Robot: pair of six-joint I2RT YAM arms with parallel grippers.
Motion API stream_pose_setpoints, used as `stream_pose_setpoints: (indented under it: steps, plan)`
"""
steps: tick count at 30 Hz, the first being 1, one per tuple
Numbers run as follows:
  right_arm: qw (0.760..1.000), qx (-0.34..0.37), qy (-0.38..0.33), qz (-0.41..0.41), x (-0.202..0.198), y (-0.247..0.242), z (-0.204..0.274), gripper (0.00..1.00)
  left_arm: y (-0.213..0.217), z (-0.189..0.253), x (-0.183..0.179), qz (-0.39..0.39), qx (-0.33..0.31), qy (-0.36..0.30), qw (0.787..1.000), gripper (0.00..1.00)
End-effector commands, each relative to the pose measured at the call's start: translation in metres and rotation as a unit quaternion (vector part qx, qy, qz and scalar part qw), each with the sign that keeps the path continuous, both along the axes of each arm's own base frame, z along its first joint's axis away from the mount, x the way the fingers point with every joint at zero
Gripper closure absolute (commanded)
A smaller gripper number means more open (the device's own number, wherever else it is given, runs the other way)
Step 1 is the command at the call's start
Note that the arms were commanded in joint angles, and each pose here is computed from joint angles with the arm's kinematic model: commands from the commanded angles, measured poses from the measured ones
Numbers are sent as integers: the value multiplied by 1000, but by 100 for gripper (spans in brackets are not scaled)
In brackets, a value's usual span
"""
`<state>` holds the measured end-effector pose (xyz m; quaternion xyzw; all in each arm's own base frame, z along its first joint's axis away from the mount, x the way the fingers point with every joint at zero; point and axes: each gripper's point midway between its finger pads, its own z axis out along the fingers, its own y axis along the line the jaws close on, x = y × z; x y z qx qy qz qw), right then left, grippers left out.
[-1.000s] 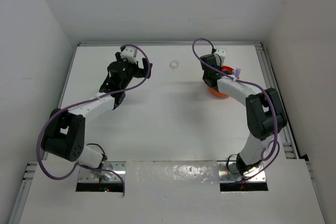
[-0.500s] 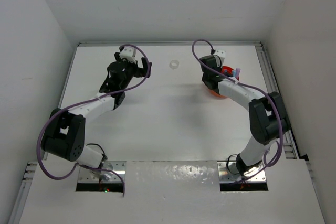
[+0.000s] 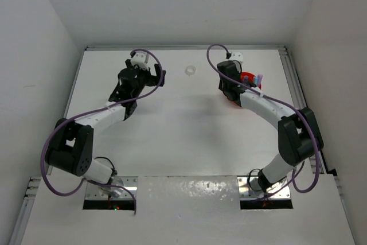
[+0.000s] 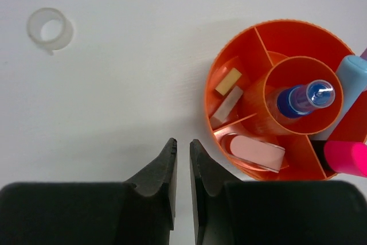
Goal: Sort the stationery into containers
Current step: Place the stationery in the storage box, then pick up the stationery from the center of the board.
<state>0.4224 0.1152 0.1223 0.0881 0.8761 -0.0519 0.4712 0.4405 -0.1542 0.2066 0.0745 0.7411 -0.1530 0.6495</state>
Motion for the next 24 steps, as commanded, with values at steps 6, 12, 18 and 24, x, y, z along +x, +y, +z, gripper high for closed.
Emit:
stream_pose_setpoints:
  steps: [6,12,18,24]
  plan:
    - [993,26,-80,80,9,18,69,84,-30,-12,31,-24,4,73,997,10]
    - [990,42,-98,91,12,8,80,83,-50,-41,72,-30,72,119,990,20]
    - [990,57,-90,88,13,-1,74,83,-77,-68,111,-28,104,133,985,17]
    - [990,67,-89,83,12,-7,74,83,-102,-107,155,0,71,195,978,18]
